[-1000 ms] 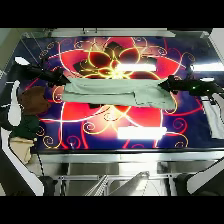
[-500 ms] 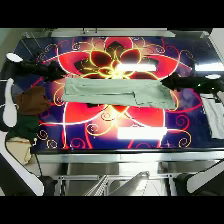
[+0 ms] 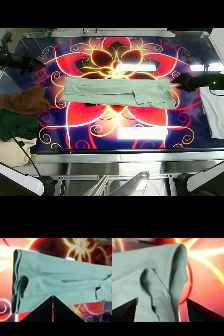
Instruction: Fold the shirts.
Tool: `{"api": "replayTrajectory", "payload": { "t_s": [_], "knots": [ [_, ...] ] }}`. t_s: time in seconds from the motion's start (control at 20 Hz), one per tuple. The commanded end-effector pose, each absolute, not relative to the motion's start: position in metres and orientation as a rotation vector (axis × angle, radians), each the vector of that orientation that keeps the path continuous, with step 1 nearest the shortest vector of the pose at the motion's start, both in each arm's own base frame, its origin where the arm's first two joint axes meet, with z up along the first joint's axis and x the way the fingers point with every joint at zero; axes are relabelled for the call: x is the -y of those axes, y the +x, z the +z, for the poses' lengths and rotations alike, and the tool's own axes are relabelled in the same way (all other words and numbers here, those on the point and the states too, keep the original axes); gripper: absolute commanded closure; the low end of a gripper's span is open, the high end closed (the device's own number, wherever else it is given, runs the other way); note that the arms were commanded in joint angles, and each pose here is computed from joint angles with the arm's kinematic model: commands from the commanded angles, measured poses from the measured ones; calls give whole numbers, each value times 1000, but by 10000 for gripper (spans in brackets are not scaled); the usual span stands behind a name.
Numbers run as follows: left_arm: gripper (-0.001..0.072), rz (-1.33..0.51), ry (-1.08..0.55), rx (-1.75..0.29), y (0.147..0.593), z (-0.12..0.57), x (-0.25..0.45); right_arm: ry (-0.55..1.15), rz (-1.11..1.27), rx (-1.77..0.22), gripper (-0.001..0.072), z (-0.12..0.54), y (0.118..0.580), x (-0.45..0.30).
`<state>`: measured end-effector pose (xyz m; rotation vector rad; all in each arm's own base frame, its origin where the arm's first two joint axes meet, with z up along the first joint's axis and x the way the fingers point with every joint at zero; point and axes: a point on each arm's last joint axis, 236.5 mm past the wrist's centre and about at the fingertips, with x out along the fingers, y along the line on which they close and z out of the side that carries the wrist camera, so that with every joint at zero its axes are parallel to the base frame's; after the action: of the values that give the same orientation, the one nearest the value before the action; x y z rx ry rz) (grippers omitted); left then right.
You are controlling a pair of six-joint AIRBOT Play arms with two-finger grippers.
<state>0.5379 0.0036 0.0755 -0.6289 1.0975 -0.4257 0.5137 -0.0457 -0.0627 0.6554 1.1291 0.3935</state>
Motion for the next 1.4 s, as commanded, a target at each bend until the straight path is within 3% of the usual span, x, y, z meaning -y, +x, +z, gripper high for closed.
{"api": "replayTrajectory", "payload": {
  "t_s": [0.0, 0.2, 0.45, 0.5, 0.6, 0.65, 0.7, 0.75, 0.8, 1.35],
  "knots": [
    [702, -492, -572, -1140, 522, 85, 21, 699, 384, -1231, 11, -95, 500, 43],
    [701, -594, -495, -1172, 517, 81, 76, 790, 466, -1220, 11, -99, 503, 21],
    [695, -711, -435, -1250, 506, 59, 145, 746, 517, -1242, 41, -104, 505, -10],
    [694, -736, -423, -1275, 502, 50, 161, 733, 525, -1244, 222, -105, 506, -18],
    [694, -779, -402, -1325, 493, 32, 190, 714, 533, -1240, 370, -105, 510, -29],
    [694, -797, -392, -1346, 490, 22, 206, 707, 538, -1234, 382, -104, 513, -35],
    [694, -813, -383, -1364, 487, 11, 220, 700, 545, -1230, 528, -102, 515, -39],
    [694, -823, -375, -1373, 485, 3, 233, 692, 551, -1225, 626, -98, 518, -42],
    [694, -828, -370, -1371, 486, -5, 245, 688, 559, -1223, 679, -93, 520, -46],
    [706, -746, -377, -1169, 523, -84, 362, 602, 690, -1149, 691, 40, 527, -65]
  ]
}}
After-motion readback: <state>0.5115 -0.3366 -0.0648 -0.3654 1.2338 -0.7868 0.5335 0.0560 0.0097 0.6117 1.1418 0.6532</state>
